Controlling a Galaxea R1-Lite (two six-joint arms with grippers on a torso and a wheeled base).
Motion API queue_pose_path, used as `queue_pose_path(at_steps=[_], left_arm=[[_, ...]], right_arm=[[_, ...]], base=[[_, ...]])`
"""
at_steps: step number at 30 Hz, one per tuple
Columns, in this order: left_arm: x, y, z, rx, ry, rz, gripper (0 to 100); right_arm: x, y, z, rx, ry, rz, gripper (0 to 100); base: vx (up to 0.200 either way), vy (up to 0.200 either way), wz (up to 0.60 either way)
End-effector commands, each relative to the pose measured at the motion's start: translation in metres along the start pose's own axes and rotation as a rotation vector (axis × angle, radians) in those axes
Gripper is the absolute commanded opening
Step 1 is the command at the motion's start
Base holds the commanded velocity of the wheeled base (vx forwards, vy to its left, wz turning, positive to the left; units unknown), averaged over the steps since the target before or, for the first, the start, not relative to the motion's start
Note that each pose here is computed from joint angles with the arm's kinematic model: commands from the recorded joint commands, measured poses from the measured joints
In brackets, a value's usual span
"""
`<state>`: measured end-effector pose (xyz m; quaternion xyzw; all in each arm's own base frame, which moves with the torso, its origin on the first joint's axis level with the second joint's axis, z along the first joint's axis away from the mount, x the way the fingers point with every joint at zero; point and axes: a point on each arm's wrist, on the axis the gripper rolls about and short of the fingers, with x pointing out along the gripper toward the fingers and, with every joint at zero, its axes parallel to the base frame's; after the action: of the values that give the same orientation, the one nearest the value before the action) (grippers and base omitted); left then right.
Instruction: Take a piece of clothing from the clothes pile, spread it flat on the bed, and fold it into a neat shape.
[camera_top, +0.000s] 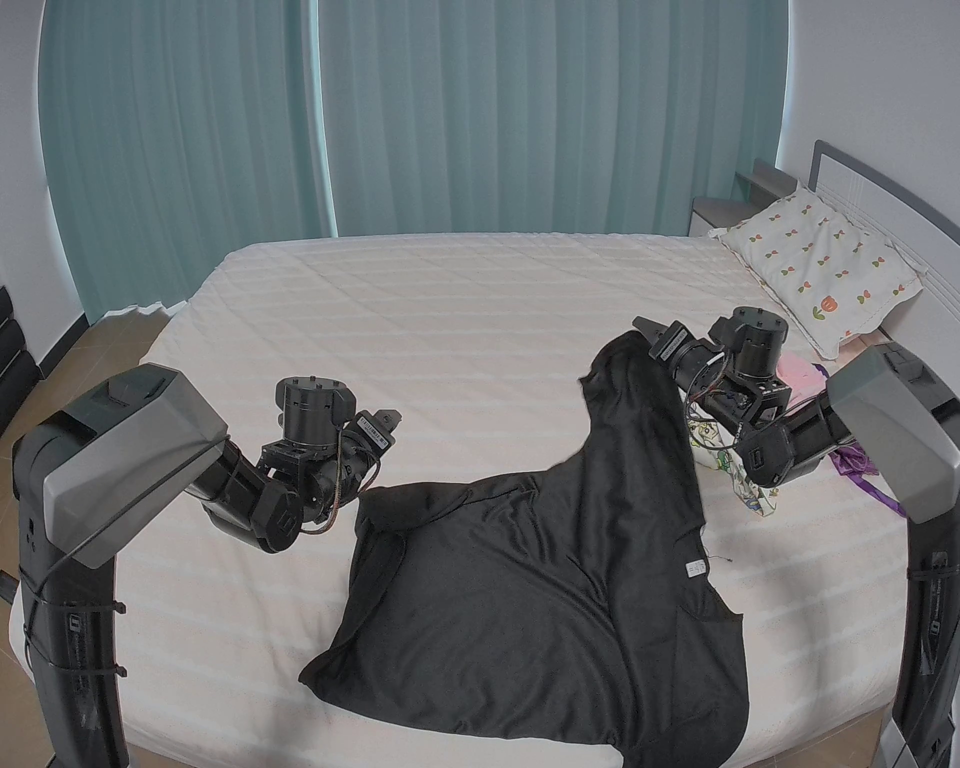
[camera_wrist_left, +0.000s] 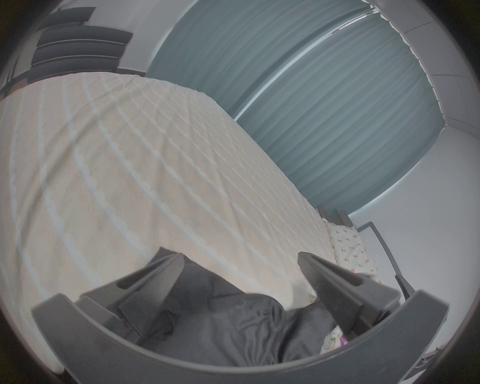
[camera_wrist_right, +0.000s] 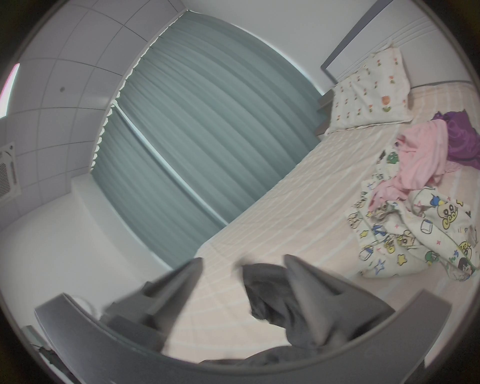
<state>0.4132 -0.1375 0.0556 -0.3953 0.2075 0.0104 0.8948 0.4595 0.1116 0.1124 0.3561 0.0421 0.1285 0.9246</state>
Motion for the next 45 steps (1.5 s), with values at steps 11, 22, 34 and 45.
queue_pose_path(at_steps=[11, 22, 34, 45], left_arm=[[-0.006, 0.022, 0.017, -0.025, -0.087, 0.096, 100], [-0.095, 0.048, 0.002, -0.028, 0.127, 0.048, 100], [-0.149, 0.086, -0.025, -0.101, 0.165, 0.058, 100], [-0.151, 0.098, -0.038, -0.143, 0.253, 0.088, 100]], right_arm=[[0.018, -0.076, -0.04, -0.052, 0.035, -0.377, 100], [-0.069, -0.092, -0.058, -0.019, 0.211, -0.391, 100], [-0.165, -0.103, -0.078, 0.038, 0.223, -0.439, 100], [-0.18, -0.116, -0.089, 0.184, 0.233, -0.48, 100]], base=[[0.0, 0.0, 0.0], [0.0, 0.0, 0.0], [0.0, 0.0, 0.0], [-0.073, 0.0, 0.0]])
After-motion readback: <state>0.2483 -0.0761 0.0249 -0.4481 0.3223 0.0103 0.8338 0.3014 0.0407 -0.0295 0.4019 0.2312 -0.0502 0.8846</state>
